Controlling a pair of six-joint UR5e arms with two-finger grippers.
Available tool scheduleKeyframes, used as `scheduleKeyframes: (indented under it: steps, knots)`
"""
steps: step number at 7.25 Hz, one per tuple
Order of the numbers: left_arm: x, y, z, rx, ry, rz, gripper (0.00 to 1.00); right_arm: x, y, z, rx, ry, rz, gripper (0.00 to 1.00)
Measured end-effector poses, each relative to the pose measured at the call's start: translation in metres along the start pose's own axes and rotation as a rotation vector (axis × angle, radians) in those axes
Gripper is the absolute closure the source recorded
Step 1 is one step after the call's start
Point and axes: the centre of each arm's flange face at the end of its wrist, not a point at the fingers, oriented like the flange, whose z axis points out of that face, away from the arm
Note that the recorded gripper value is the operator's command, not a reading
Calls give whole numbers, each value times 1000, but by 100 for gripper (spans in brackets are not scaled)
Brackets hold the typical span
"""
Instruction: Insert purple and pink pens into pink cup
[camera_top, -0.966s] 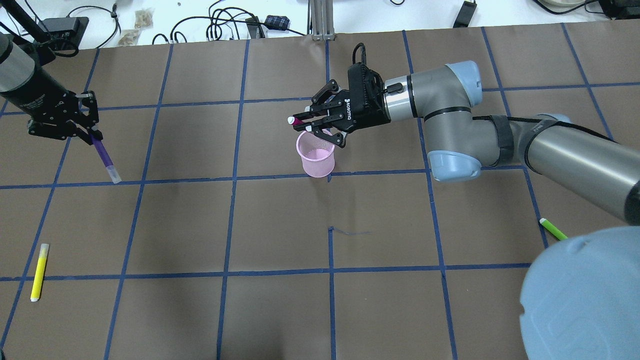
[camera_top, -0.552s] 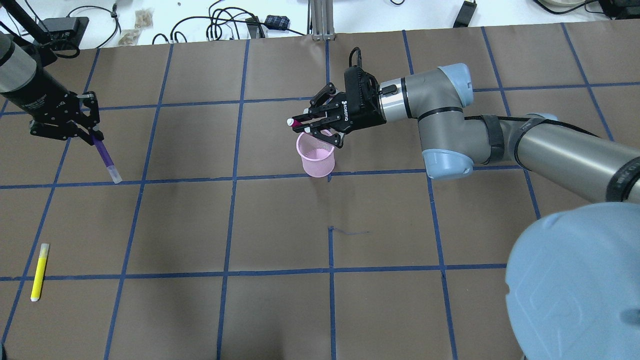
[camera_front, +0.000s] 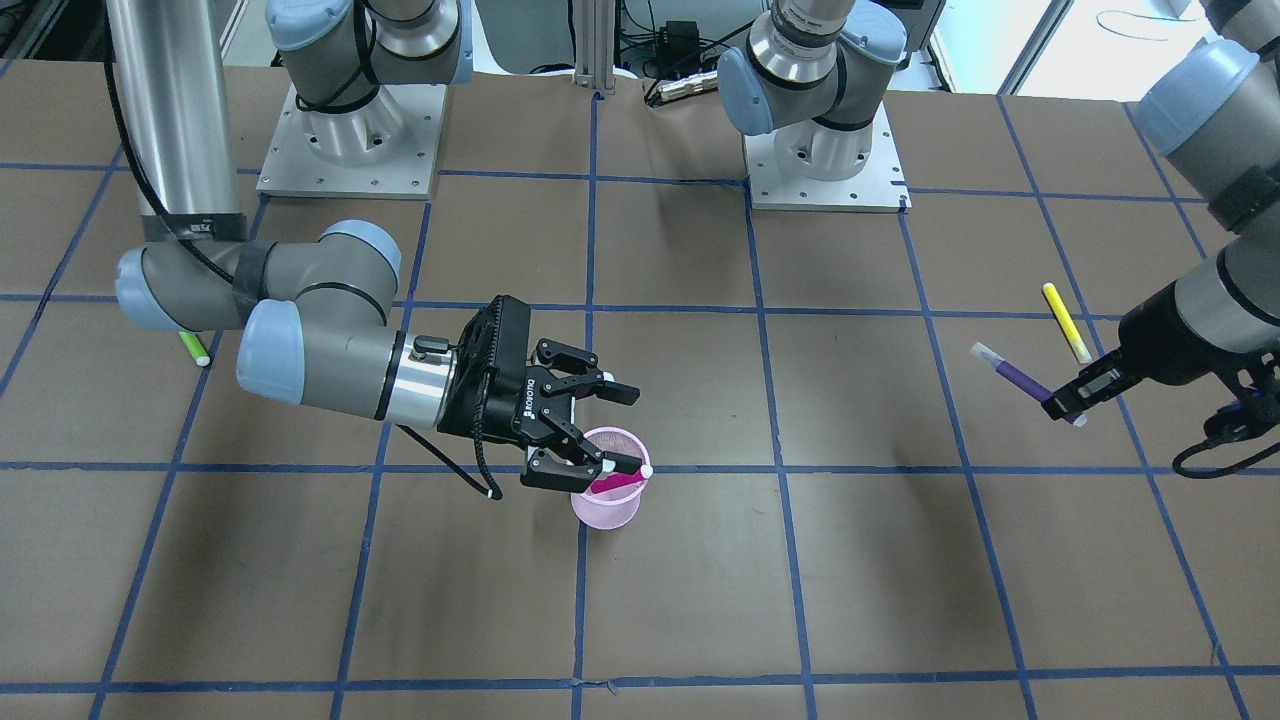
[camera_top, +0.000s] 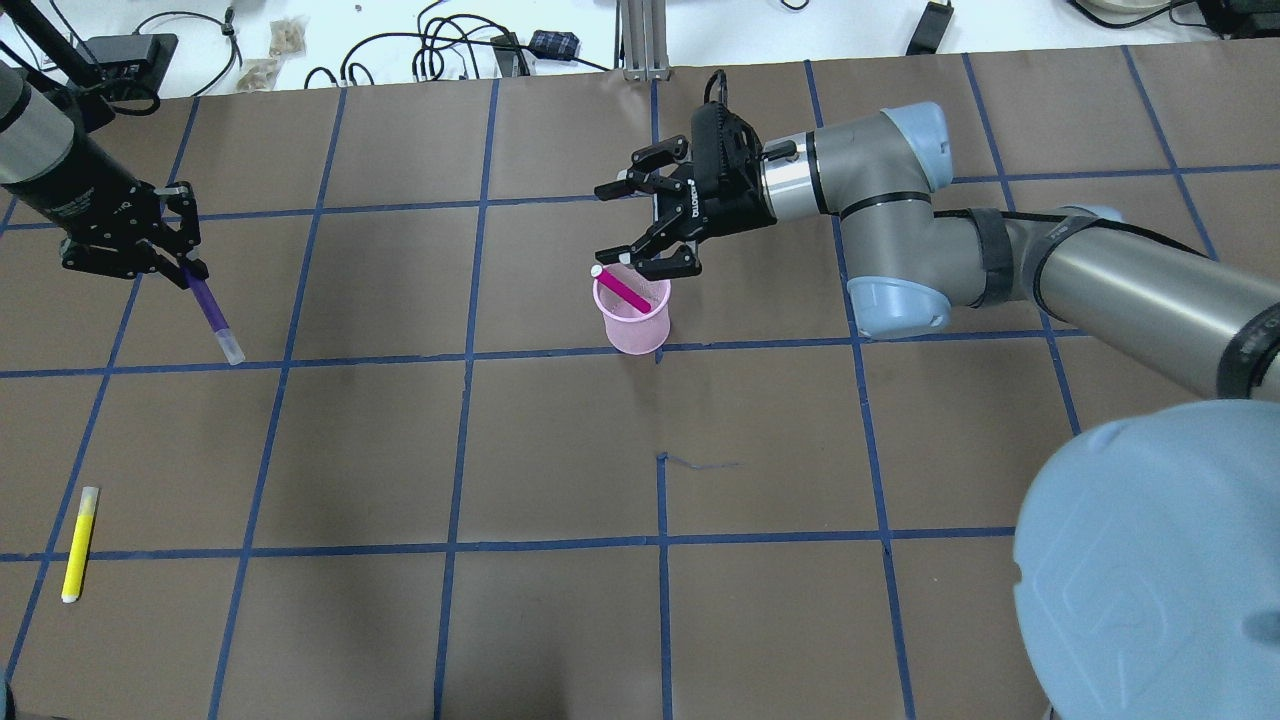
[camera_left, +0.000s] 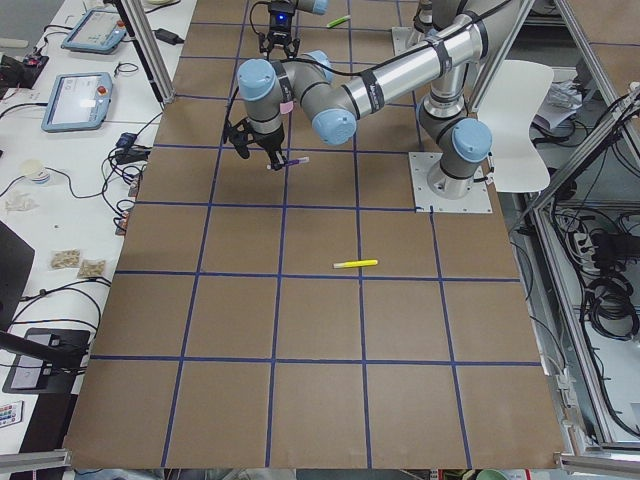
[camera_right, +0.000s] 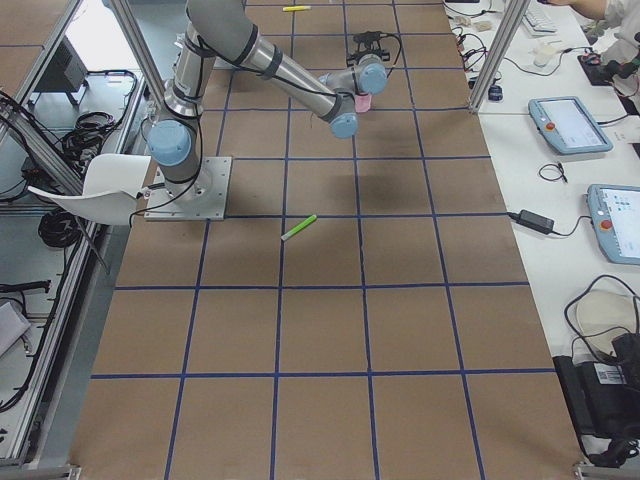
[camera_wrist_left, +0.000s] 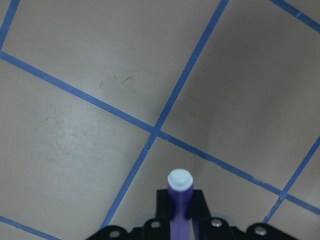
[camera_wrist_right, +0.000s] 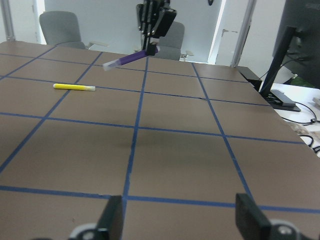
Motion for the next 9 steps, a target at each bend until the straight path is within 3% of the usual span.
scheduleKeyframes:
  steps: [1, 3, 5, 6, 7, 9]
  knots:
    - [1, 0, 0, 0, 0, 0, 100, 16, -24, -22, -54, 58, 1, 0]
    - [4, 1, -1, 3, -1, -5, 100, 32, -64, -85, -99, 157, 18, 0]
    - [12, 4, -3, 13, -4, -7, 100, 22, -103, -135, -137, 185, 98, 0]
    - [25, 9, -4, 24, -27, -1, 100, 15, -115, -150, -186, 195, 132, 0]
    - [45, 16, -5, 45, -63, 4, 100, 7, -125, -161, -260, 207, 159, 0]
    - [75, 31, -10, 78, -89, 18, 100, -12, -137, -180, -458, 211, 227, 0]
